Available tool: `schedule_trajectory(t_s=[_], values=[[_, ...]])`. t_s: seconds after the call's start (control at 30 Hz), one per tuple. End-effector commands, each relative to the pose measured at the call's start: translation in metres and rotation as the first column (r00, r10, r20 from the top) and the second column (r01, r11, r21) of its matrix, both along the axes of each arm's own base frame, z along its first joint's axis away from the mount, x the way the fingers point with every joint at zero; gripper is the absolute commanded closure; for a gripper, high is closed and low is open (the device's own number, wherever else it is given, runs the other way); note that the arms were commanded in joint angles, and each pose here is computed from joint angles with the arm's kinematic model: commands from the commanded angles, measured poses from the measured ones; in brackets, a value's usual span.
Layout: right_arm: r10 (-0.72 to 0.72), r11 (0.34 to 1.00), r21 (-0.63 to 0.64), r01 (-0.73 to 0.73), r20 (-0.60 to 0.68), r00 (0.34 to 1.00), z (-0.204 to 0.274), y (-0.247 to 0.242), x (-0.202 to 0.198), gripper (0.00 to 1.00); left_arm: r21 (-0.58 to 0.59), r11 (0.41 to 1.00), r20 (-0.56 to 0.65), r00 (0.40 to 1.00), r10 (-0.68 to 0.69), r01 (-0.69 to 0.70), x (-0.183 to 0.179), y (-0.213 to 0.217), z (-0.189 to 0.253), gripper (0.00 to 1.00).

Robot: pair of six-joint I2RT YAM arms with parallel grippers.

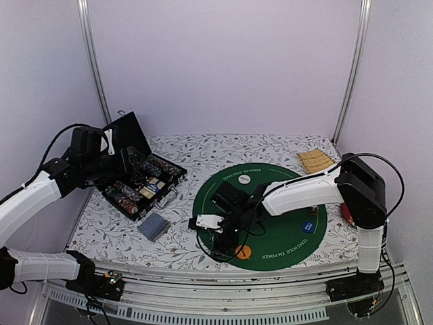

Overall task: Distribute texas hold em gaming equipment
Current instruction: Place the poker chips pile in the big blind area, then move the poker card to the center of the board.

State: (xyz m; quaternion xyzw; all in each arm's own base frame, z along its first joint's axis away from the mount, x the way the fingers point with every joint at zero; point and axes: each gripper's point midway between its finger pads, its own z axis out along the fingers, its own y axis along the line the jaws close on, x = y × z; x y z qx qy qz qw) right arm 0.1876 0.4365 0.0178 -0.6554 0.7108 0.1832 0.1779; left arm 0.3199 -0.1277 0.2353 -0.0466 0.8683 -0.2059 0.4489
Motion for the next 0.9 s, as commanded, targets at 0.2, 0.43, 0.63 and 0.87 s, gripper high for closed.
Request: schedule_trajectory(t_s=[0.2, 0.43, 0.63, 0.87], values=[[-0.041, 0.996, 0.081, 0.038, 0.035, 0.999, 0.050, 0.010, 0.017, 0.01, 0.026, 0.999, 0.001, 1.000, -0.020, 0.020, 0.004, -0.001, 0.004, 0.12], [-0.028, 0.952, 0.306, -0.022, 0.158, 0.987, 0.159, 0.025, 0.022, 0.01, 0.035, 0.997, -0.062, 0.996, -0.062, 0.064, -0.002, -0.008, -0.009, 0.12], [-0.158, 0.871, 0.488, 0.051, 0.179, 0.971, 0.242, 0.000, 0.044, 0.01, 0.085, 0.987, -0.141, 0.982, -0.122, 0.135, -0.017, -0.029, -0.026, 0.12], [-0.386, 0.757, 0.606, 0.245, 0.113, 0.915, 0.271, -0.064, 0.092, 0.01, 0.165, 0.948, -0.306, 0.928, -0.214, 0.273, -0.050, -0.063, -0.068, 0.02]])
